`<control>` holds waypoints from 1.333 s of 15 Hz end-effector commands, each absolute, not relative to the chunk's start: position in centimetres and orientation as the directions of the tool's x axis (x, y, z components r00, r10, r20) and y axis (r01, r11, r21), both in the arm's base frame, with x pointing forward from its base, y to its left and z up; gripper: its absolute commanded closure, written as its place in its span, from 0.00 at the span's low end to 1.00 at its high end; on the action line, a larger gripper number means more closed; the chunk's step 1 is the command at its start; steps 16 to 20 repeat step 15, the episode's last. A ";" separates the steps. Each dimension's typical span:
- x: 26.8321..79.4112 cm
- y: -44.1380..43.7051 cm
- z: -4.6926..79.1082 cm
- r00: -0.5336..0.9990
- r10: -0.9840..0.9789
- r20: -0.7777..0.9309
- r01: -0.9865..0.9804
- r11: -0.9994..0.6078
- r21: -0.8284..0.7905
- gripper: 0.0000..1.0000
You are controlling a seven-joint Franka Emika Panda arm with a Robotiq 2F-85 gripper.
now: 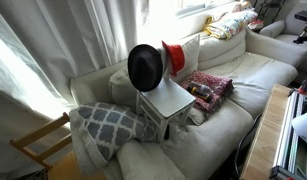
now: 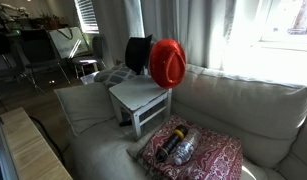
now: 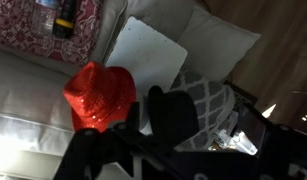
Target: Hang the hats on the backrest of the wooden chair
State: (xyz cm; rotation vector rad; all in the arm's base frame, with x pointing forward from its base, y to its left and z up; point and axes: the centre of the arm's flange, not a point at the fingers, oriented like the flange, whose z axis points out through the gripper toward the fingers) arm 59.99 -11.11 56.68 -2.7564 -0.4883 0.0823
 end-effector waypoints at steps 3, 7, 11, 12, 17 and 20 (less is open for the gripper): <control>54.0 -8.6 58.9 0.958 0.281 0.055 0.272 -0.836 -0.476 0.00; 52.6 -8.0 60.3 0.964 0.229 0.135 0.266 -0.815 -0.515 0.00; 54.1 -8.8 61.5 0.960 0.234 0.151 0.278 -0.821 -0.498 0.00; 53.9 -8.8 61.4 0.961 0.231 0.153 0.276 -0.821 -0.500 0.00; 53.8 -8.8 61.3 0.962 0.227 0.152 0.274 -0.821 -0.502 0.00; 53.8 -8.8 61.3 0.962 0.227 0.152 0.274 -0.821 -0.502 0.00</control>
